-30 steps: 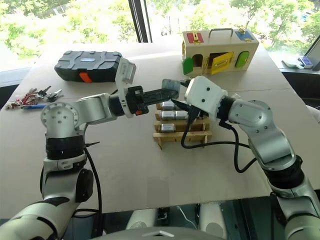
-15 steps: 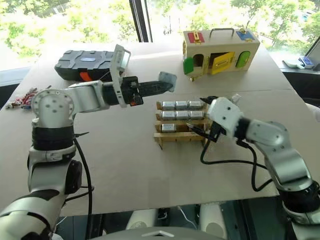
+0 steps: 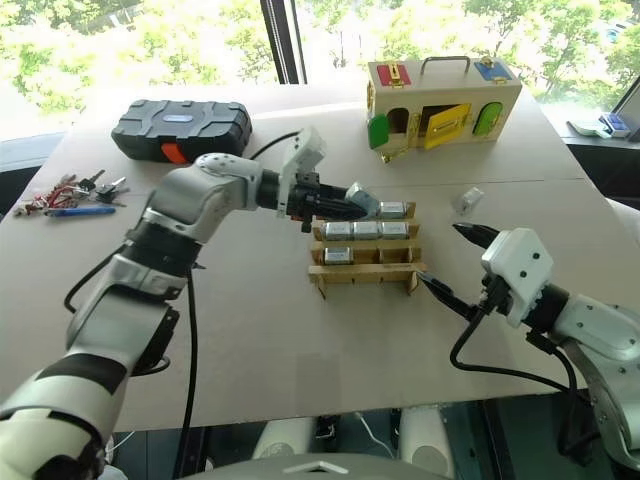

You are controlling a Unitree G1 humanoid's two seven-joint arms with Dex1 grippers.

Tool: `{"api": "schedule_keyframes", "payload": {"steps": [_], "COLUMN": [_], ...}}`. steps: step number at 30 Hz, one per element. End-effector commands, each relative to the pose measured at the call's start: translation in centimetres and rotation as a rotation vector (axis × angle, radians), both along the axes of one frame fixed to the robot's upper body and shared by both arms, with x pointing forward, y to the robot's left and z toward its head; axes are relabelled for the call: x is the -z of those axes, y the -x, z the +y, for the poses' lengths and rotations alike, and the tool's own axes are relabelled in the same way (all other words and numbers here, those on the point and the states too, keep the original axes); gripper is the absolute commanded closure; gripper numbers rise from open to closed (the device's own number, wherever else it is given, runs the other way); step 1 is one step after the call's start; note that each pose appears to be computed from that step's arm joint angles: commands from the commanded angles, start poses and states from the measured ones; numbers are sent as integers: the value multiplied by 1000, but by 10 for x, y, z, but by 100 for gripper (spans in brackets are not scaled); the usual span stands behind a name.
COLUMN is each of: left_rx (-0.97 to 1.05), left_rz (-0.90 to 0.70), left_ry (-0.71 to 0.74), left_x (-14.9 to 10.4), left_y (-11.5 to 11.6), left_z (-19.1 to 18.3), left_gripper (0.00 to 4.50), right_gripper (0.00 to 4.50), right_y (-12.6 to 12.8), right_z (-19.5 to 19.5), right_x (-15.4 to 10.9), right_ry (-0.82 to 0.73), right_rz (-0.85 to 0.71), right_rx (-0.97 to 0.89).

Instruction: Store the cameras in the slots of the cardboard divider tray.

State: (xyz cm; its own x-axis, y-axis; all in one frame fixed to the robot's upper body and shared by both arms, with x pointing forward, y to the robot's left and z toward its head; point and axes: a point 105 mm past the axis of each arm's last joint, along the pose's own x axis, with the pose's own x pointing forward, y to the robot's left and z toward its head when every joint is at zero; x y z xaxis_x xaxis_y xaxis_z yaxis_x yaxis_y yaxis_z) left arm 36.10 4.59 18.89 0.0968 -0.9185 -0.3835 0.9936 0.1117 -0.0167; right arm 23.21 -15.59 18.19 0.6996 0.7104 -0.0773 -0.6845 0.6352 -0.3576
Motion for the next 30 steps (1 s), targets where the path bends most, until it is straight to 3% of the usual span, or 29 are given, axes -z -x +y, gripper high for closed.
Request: {"api": "schedule_keyframes", "payload": {"steps": [1,13,21,30], "left_rx": [107,241,206,95], "left_rz": [-43,-50,-58,-112], "left_ry": [-35,-178,-270,-340], "left_x": [-9,16,29,36], "left_y": [1,12,24,15], "left_z": [-7,-15,-10,-5], "left_gripper": [368,368,368,368], "right_gripper": [0,0,0,0], "right_y": [8,33,20,13], "right_z": [-2,-15,-24,-23], "right_x": [-14,-5,-14,-19], "right_ry": [-12,35,103,121], "right_rz": [-60,-7,-30,-52], "right_rx": [20,-7,-92,-107]}}
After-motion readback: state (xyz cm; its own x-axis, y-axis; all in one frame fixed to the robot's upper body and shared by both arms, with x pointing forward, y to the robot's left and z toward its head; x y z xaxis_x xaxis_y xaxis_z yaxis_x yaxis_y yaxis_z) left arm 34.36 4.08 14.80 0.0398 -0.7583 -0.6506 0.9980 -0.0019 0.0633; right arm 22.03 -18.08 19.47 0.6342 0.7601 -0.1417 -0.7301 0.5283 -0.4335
